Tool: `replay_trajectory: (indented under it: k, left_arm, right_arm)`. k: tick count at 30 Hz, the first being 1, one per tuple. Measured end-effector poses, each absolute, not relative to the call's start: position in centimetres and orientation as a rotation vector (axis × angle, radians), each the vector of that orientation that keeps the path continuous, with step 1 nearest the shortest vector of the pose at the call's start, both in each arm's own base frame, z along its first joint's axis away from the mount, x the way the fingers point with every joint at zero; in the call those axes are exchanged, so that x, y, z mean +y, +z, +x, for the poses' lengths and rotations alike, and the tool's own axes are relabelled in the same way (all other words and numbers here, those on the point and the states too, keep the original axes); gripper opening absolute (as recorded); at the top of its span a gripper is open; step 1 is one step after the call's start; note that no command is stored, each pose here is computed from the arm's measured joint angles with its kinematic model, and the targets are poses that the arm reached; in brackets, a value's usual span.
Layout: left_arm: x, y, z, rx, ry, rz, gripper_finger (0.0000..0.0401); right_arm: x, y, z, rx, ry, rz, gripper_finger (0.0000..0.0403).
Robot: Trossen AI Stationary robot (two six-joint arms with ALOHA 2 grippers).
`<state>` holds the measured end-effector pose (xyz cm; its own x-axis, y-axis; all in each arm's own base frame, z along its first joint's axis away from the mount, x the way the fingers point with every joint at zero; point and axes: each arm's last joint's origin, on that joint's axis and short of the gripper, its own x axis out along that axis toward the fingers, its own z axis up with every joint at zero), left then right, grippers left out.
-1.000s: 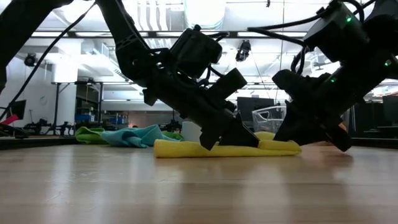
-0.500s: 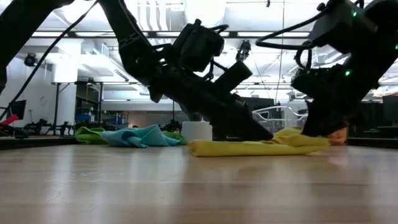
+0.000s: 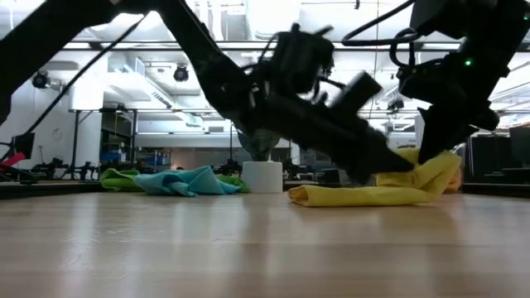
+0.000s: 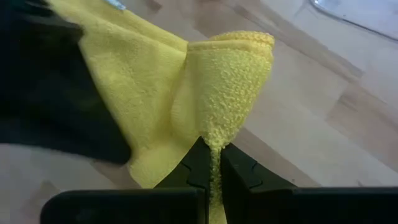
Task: Roll microfiber towels into tight, uniform cylinder then place into a basket
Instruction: Roll the yellow microfiber cloth
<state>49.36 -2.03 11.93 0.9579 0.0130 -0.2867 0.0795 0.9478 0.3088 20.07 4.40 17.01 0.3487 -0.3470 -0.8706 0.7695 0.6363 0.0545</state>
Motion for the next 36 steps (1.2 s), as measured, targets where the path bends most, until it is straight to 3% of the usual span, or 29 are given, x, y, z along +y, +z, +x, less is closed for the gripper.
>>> replay_trajectory:
  k: [9,28,36]
  left_arm:
    - [-0.3,10.0,50.6,0.291,0.107,0.365,0.0000]
    - [0.9,8.7,50.7,0.305,0.125,0.260,0.0000]
    - [0.3,10.2,49.2,0.517,0.065,0.308,0.0000]
  right_arm:
    - [4.7,16.5,21.1,0.995,-0.756,0.476,0.0011]
    - [4.9,17.6,22.7,0.968,-0.733,0.466,0.0011]
    - [4.6,17.6,22.3,0.992,-0.754,0.436,0.0011]
